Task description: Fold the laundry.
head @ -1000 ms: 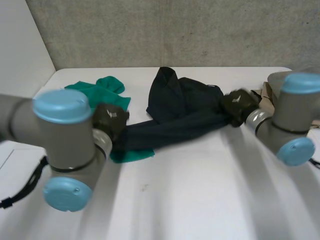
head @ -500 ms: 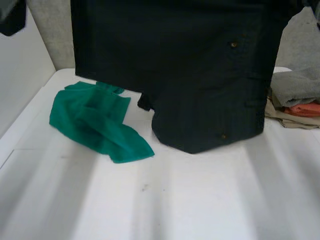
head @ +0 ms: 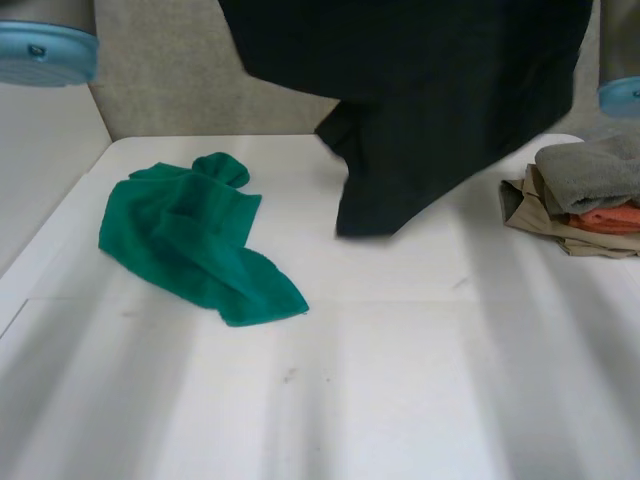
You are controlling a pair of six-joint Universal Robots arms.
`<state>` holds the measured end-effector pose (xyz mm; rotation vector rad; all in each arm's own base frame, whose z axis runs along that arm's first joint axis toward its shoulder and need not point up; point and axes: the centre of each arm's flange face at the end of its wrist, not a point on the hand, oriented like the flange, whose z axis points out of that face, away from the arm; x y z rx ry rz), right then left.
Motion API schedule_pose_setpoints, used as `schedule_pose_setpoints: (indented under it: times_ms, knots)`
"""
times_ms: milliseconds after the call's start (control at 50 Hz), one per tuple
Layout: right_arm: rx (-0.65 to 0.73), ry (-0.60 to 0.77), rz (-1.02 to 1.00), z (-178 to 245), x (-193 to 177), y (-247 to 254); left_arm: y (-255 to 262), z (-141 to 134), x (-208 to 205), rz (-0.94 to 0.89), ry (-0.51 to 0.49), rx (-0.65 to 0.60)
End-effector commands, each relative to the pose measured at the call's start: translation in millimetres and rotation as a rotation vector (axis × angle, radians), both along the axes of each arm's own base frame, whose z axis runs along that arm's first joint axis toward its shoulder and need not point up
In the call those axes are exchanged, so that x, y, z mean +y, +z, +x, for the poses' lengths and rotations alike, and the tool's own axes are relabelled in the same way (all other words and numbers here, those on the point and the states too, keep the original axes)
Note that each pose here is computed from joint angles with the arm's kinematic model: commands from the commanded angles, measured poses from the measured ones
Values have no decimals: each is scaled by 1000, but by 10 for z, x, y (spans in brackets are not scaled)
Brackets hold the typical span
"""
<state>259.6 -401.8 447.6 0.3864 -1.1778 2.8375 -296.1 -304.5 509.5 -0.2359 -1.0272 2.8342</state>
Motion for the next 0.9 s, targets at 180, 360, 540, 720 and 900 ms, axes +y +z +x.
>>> schedule_pose_setpoints:
  times_ms: [180,360,540,720,900]
  knots:
    - [237,178,480,140,71,-1275,-1581,-155,190,519,-91,-321]
    - [381,154,508,187,329,-1479,-2601,-306,169,774,-144,-393]
    - [496,152,550,357,680,-1411,-3123,-420,374,1066,-183,-364]
    - [487,161,495,483,1078,-988,-3327,-581,447,1181,-221,-323]
    - [462,193,473,586,1536,-675,-3465,-697,466,1277,-246,-248]
